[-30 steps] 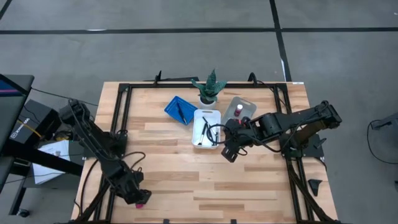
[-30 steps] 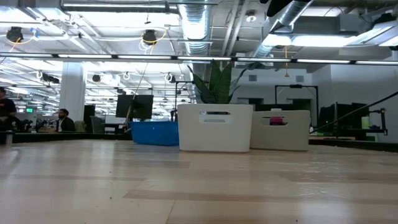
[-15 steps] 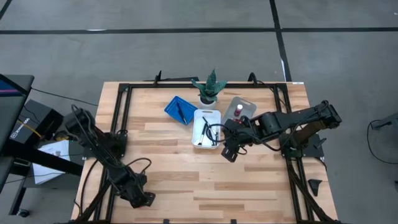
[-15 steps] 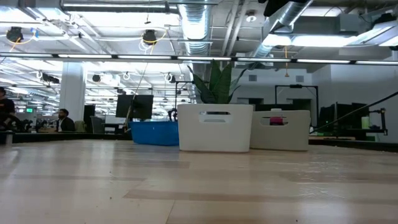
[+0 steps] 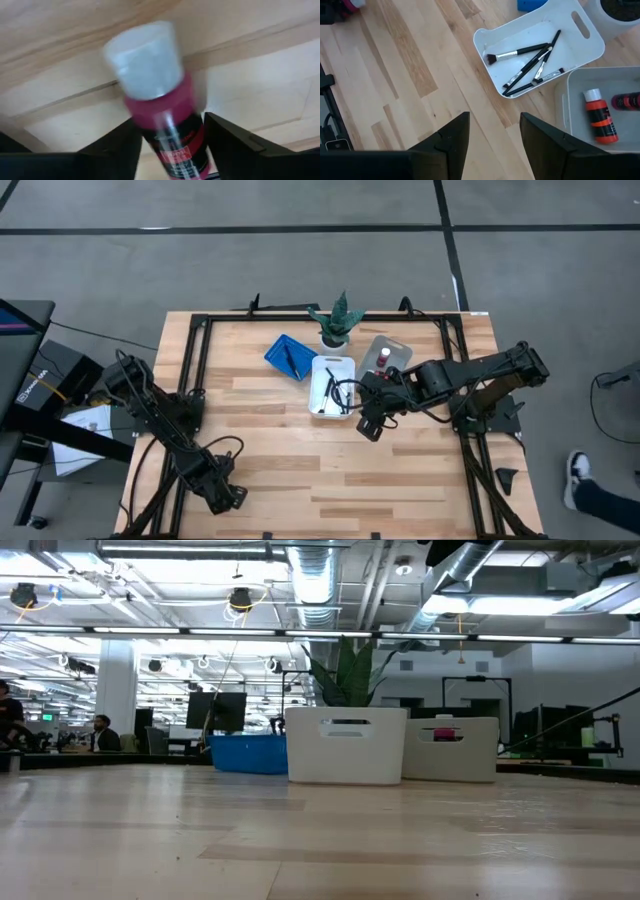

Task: Pick & Place Paint Supplies
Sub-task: Put the pink paint bottle into the gray bin

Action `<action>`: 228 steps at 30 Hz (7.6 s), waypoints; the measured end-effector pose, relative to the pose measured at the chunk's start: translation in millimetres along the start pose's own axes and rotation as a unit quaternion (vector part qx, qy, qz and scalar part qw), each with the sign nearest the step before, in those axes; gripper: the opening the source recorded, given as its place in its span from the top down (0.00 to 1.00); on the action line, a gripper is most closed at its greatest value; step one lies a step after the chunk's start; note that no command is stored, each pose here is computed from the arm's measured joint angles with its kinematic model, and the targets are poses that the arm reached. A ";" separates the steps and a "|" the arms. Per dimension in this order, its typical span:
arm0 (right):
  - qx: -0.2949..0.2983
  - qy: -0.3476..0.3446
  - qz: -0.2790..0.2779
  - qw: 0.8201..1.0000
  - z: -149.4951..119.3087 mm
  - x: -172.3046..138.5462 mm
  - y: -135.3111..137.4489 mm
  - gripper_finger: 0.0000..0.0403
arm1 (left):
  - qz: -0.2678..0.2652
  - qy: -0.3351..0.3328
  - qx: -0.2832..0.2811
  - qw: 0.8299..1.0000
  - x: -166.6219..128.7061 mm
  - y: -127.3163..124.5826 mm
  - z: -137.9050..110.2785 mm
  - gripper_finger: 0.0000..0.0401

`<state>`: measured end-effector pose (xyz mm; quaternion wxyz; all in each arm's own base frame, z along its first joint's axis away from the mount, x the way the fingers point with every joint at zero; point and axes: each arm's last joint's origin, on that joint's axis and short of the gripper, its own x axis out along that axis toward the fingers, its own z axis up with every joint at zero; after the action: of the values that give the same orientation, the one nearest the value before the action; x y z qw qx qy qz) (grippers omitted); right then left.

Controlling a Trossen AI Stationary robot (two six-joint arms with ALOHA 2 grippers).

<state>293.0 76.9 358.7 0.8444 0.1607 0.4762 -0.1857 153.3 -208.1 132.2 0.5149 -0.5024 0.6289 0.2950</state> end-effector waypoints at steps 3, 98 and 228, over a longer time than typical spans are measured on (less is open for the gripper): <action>0.000 0.000 0.000 1.000 0.0 0.0 0.0 0.58 | -0.010 0.001 0.018 1.000 0.0 -1.6 -0.9 0.59; -0.054 -0.178 0.246 0.951 77.1 46.4 27.4 0.75 | -0.314 -0.541 0.463 0.628 -164.2 -81.7 112.8 0.67; 0.127 -0.258 -0.150 0.946 -137.6 128.5 -216.7 0.73 | -0.290 -0.386 0.395 0.782 -134.0 -66.3 112.6 0.47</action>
<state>150.8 -72.7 159.1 0.8736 0.1399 0.2327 -0.4039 250.2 -85.3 235.1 0.9292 -0.2579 0.2634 0.0266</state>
